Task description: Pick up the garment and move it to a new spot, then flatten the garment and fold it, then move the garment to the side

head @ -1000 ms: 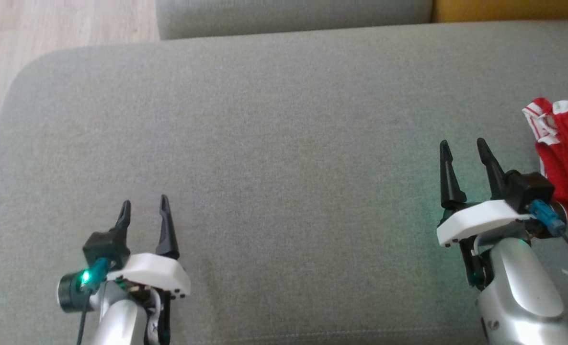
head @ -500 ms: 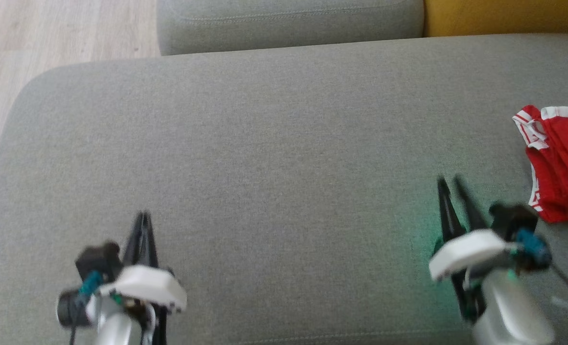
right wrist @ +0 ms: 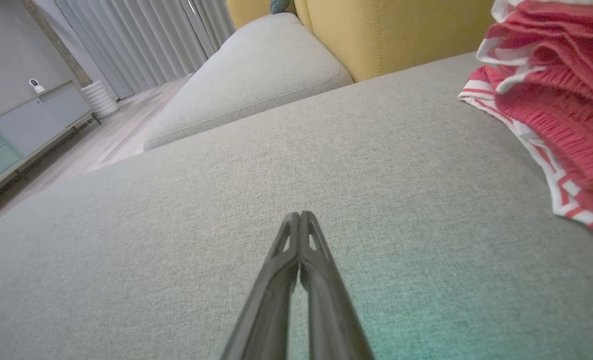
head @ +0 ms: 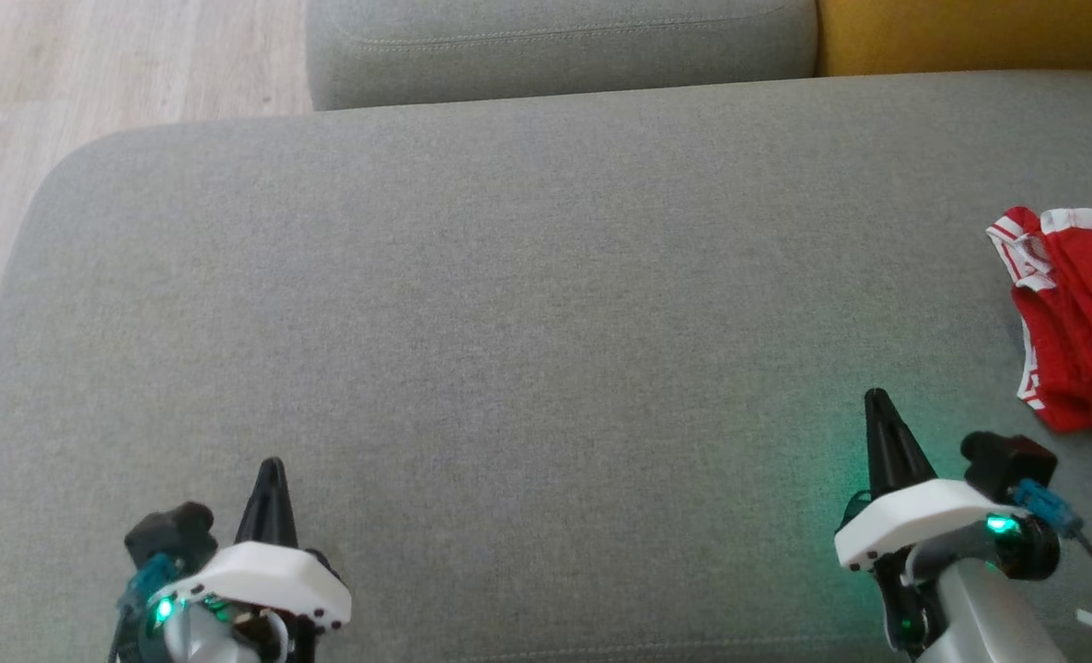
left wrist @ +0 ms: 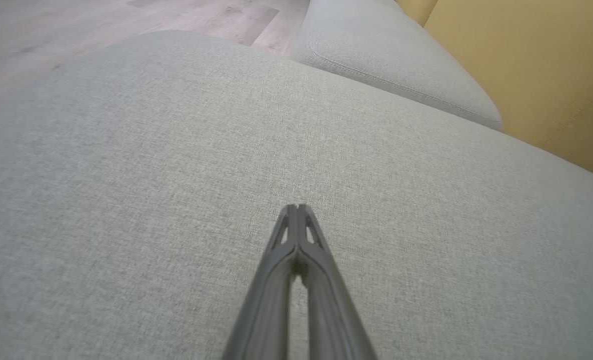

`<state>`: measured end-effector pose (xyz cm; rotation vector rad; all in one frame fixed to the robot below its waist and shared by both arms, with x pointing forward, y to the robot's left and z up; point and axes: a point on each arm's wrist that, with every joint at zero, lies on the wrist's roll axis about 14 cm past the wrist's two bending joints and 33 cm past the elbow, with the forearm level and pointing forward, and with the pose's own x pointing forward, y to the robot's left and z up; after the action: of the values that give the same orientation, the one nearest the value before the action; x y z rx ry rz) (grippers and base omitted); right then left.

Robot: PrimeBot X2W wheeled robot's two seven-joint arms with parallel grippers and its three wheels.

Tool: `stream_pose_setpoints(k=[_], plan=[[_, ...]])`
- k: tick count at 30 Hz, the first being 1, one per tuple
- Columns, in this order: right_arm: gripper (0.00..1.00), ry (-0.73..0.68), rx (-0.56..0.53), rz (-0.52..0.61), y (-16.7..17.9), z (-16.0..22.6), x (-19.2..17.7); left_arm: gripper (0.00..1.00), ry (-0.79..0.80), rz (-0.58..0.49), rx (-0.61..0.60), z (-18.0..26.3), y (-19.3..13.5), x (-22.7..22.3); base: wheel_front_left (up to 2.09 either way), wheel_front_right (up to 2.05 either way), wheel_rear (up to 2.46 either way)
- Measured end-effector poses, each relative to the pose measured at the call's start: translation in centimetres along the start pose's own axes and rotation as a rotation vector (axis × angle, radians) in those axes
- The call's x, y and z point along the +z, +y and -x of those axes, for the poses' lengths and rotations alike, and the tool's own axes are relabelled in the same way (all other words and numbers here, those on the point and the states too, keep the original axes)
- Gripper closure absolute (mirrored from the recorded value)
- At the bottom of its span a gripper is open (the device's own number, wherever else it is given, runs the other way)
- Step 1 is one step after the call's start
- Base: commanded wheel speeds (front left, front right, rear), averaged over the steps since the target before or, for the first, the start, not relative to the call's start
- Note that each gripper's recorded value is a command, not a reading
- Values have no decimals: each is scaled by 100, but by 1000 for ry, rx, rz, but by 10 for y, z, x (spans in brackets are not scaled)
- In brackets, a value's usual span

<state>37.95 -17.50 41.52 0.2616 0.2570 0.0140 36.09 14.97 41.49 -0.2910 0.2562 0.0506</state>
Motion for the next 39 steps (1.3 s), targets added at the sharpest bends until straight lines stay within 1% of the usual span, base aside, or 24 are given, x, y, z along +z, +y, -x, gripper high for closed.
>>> stream_pose_setpoints(k=[21, 39], plan=[[100, -42, -33, -247, -5, -2, 17, 100, 27, 244, 30, 0, 8, 4, 0, 0, 0], [100, -71, -47, -449, -10, 0, 27, 100, 25, 444, 23, -2, 11, 14, 0, 0, 0]])
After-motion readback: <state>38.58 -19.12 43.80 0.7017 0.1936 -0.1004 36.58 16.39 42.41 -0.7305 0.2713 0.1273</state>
